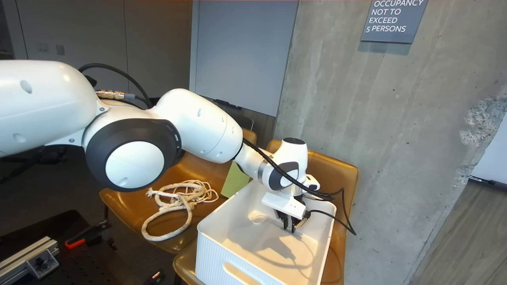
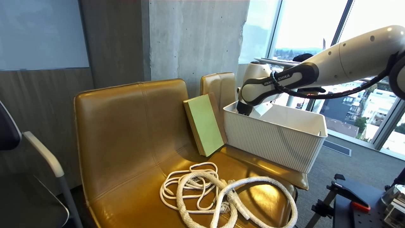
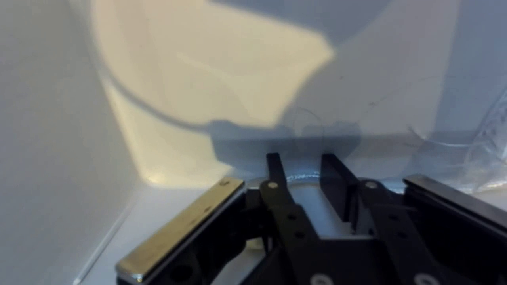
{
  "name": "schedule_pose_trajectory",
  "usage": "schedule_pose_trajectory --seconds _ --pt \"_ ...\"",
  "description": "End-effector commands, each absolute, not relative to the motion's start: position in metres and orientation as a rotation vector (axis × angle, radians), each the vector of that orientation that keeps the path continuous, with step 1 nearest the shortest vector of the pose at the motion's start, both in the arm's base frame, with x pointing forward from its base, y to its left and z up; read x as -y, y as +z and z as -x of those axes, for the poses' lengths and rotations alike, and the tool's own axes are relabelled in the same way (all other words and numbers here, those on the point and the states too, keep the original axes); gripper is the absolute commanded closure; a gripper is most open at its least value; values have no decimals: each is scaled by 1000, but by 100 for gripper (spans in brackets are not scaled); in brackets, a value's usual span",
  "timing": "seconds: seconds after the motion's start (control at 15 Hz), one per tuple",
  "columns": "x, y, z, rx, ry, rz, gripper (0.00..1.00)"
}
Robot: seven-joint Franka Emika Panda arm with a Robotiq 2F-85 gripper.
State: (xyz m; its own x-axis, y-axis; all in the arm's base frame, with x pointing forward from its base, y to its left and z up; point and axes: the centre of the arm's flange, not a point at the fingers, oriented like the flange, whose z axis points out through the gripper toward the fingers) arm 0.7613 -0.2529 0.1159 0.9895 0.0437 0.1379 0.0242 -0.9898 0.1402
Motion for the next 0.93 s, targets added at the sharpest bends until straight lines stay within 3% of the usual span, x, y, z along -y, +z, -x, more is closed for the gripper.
schedule_pose_trajectory --seconds 0.0,0.87 --pt "267 110 -786 -69 212 -3030 99" --pt "300 167 -788 -36 257 -2971 100"
